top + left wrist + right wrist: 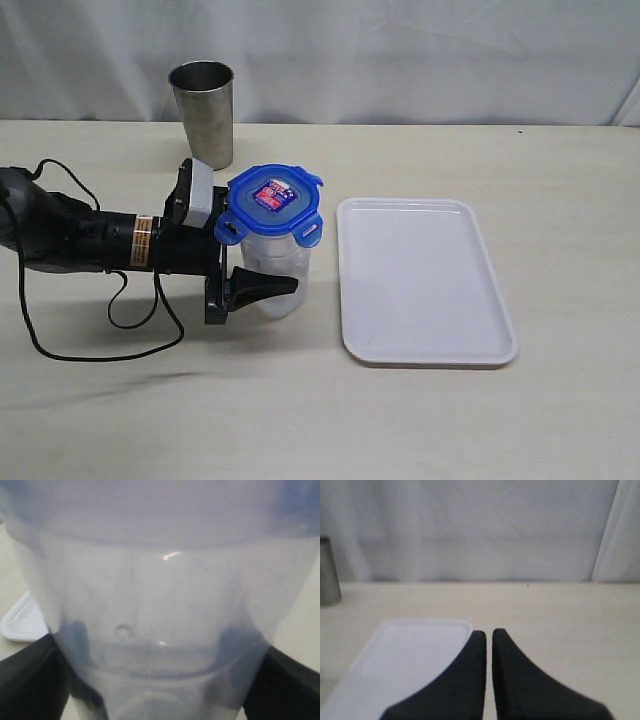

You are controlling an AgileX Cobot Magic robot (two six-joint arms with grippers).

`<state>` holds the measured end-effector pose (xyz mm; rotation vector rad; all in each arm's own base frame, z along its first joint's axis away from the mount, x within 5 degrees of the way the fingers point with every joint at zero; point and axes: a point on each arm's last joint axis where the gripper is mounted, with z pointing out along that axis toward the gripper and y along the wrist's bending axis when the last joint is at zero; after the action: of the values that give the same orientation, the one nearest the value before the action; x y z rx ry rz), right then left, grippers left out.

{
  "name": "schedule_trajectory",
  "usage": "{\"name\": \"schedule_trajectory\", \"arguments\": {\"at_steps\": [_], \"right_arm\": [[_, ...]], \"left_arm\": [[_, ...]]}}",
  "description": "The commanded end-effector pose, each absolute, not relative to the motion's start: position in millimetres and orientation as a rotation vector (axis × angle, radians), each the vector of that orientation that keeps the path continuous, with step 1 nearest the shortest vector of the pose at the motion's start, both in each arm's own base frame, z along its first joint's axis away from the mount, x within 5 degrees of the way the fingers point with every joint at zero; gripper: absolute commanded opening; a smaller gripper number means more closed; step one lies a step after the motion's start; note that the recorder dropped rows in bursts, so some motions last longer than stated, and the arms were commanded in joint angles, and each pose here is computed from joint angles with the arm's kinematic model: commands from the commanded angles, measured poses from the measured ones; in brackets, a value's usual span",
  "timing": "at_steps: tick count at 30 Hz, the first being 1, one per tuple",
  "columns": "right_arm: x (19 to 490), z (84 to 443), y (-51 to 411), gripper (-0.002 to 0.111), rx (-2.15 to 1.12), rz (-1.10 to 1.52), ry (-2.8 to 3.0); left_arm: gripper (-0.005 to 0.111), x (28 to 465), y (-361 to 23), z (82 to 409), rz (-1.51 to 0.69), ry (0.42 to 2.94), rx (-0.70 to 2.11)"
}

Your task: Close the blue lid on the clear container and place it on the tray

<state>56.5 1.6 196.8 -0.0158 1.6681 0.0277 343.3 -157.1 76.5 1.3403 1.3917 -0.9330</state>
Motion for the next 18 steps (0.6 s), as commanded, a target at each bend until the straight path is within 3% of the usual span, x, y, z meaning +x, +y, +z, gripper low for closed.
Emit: {"name": "schedule_trajectory", "arguments": {"at_steps": [1,4,7,10,12,18], "right_arm": [[54,228,-3,0.005,0.234,0.268,1.299],[52,235,-3,0.005,0.253,0.298,1.277],[50,278,0,0.005,0.247,0.343,1.286],[60,317,3,0.018,0.208,0.314,1.395],[76,344,6,0.025,0.121,0.234,1.513],[149,420,29,0.027,-0.334,0.181,1.74]], "left_arm": [[0.0,345,-157,84,-0.942,1.367,1.318],[0.0,345,-157,84,-0.942,1.367,1.315],[0.0,346,-157,85,-0.938,1.371,1.299],[0.0,346,-157,85,-0.938,1.371,1.299],[0.0,346,-157,85,-0.937,1.372,1.297],[0.0,346,-157,85,-0.937,1.372,1.295]]}}
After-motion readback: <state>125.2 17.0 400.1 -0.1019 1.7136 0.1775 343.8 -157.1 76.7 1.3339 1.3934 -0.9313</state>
